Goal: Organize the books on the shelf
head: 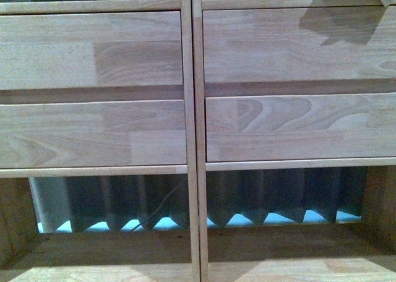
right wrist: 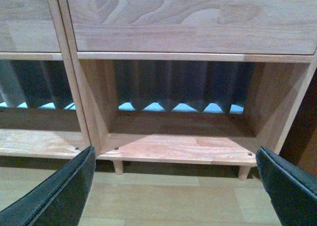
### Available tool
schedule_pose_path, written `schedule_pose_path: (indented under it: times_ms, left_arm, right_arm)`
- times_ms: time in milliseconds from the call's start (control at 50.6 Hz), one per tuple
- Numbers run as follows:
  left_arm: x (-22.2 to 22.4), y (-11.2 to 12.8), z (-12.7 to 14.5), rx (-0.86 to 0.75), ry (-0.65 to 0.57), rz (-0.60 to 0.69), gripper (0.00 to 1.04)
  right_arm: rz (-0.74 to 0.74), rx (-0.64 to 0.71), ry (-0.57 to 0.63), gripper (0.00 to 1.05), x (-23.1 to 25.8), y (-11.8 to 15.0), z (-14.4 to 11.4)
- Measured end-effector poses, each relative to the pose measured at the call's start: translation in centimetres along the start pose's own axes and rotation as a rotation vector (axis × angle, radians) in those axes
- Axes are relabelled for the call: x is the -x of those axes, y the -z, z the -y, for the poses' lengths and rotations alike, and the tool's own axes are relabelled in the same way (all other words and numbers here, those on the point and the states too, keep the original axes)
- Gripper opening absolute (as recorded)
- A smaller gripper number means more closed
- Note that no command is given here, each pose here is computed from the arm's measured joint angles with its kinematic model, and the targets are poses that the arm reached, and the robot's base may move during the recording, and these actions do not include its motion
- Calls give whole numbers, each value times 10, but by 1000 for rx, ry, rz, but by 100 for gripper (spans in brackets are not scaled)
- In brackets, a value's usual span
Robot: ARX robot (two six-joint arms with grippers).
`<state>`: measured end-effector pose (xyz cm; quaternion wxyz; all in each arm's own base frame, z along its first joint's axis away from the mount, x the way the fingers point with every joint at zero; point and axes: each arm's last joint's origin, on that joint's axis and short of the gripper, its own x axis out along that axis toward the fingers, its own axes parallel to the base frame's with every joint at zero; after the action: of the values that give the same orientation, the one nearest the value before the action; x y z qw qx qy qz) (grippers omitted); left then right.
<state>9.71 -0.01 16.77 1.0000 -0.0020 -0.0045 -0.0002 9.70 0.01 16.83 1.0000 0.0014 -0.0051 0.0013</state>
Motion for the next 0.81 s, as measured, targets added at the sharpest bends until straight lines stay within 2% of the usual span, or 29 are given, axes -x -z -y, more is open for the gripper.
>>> schedule_pose_path:
  times_ms: [810]
  left_arm:
    - [0,0,0,0,0,0,97]
  right_arm:
    - [0,0,0,98,0,0,0]
